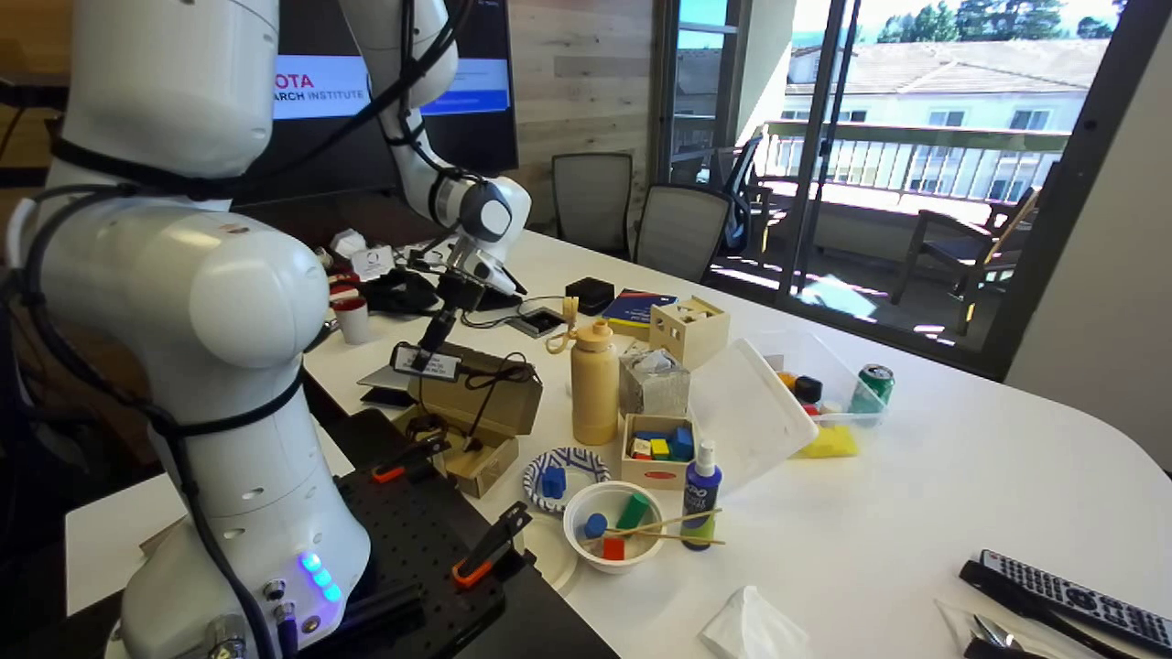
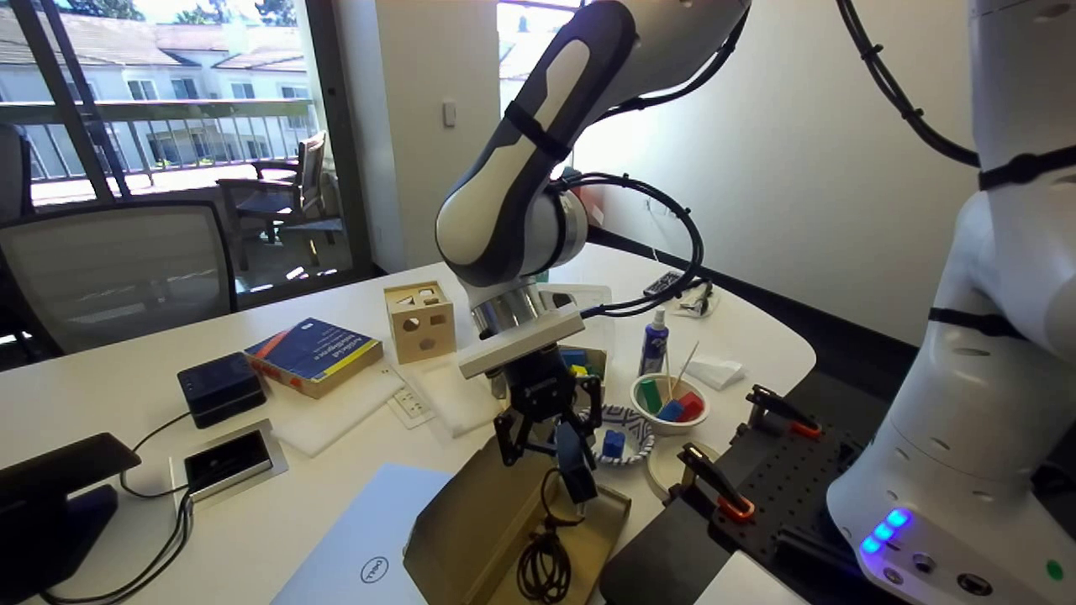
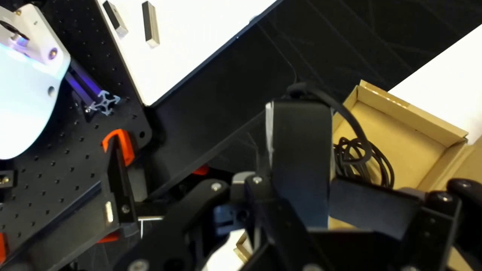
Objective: Pick up the charger and put it in the box
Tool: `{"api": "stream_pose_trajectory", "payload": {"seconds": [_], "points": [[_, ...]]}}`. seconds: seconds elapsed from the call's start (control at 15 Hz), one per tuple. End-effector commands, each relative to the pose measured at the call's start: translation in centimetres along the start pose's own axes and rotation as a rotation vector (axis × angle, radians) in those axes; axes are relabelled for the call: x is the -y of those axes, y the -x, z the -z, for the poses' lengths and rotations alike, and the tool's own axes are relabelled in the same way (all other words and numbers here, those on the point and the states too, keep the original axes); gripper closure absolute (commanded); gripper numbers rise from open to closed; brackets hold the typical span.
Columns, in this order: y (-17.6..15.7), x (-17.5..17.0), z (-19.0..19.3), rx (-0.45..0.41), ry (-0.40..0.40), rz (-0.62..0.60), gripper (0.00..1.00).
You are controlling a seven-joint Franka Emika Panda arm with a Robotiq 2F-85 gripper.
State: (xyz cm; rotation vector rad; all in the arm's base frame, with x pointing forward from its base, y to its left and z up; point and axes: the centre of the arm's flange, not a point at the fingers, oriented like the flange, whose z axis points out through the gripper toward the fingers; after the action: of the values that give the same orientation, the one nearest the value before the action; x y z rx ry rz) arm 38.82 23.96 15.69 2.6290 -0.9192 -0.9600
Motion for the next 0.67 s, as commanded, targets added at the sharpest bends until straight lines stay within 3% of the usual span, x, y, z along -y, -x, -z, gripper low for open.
{"api": "stream_pose_trajectory", "payload": {"seconds": [0.0,0.27,0.6], "points": [[-0.7,1.9,-1.3,0.015,-0.044,0.025,0.87],[-1.3,3.8,-3.3,0.008,-0.049,0.042,0.87],[-1.5,4.9,-5.2,0.063,0.009,0.009,0.87]]}}
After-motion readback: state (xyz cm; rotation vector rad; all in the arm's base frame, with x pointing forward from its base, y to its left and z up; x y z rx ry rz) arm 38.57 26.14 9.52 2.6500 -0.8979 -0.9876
